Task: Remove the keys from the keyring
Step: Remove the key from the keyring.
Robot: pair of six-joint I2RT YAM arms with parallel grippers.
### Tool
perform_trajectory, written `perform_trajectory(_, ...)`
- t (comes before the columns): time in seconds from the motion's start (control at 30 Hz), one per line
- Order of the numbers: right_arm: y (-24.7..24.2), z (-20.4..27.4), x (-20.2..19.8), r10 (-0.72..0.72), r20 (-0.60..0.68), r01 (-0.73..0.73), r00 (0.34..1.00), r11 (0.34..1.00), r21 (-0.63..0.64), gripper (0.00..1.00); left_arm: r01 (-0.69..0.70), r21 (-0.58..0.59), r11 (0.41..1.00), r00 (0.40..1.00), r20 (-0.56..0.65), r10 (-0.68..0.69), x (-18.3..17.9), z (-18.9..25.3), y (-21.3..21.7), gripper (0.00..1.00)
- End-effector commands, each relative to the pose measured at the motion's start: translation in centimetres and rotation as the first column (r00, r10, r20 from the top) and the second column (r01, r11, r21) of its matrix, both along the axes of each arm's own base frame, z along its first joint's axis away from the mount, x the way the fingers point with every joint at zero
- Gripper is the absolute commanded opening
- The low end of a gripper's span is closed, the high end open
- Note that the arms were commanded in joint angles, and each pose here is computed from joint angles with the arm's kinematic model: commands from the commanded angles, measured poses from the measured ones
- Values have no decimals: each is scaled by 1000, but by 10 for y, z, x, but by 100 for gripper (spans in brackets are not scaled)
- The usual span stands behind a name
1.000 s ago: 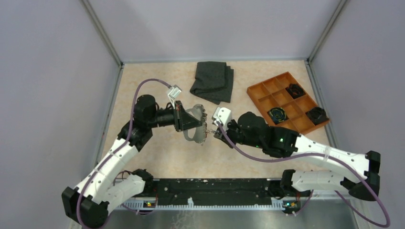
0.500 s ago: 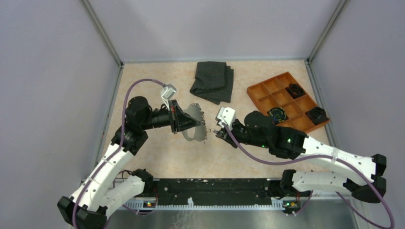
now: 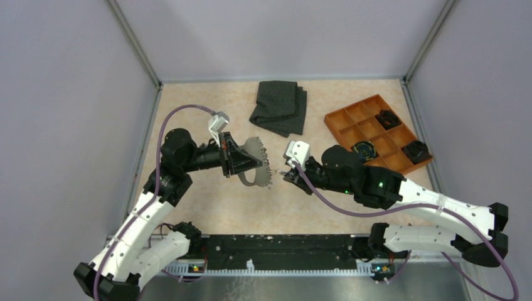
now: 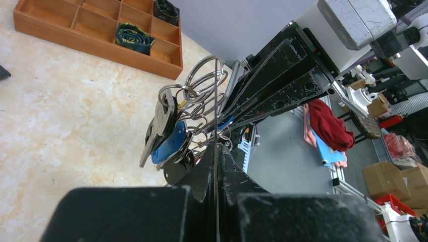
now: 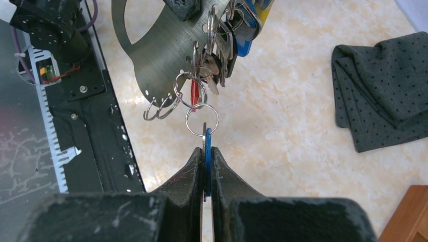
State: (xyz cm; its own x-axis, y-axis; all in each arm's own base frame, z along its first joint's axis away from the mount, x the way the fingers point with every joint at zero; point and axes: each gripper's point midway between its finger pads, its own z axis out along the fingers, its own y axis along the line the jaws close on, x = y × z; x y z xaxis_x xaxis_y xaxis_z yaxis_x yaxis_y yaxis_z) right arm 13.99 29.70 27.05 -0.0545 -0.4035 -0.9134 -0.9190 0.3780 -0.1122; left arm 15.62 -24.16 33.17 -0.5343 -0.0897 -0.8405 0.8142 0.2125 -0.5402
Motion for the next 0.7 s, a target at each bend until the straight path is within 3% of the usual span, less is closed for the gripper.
perform_trajectory(0.0,-2,25,0,-7,30,6,1000,999,42,0,25,-50,998,992,127,-18,-7,31,3,0)
perform_trajectory(0.47,0,27,3,-13,39,12,999,999,43,0,28,-46,999,993,120,-22,-5,27,2,0)
perform_trajectory(0.67,-1,30,4,-21,43,19,999,999,41,0,-12,-8,1000,998,61,12,8,10,0,0)
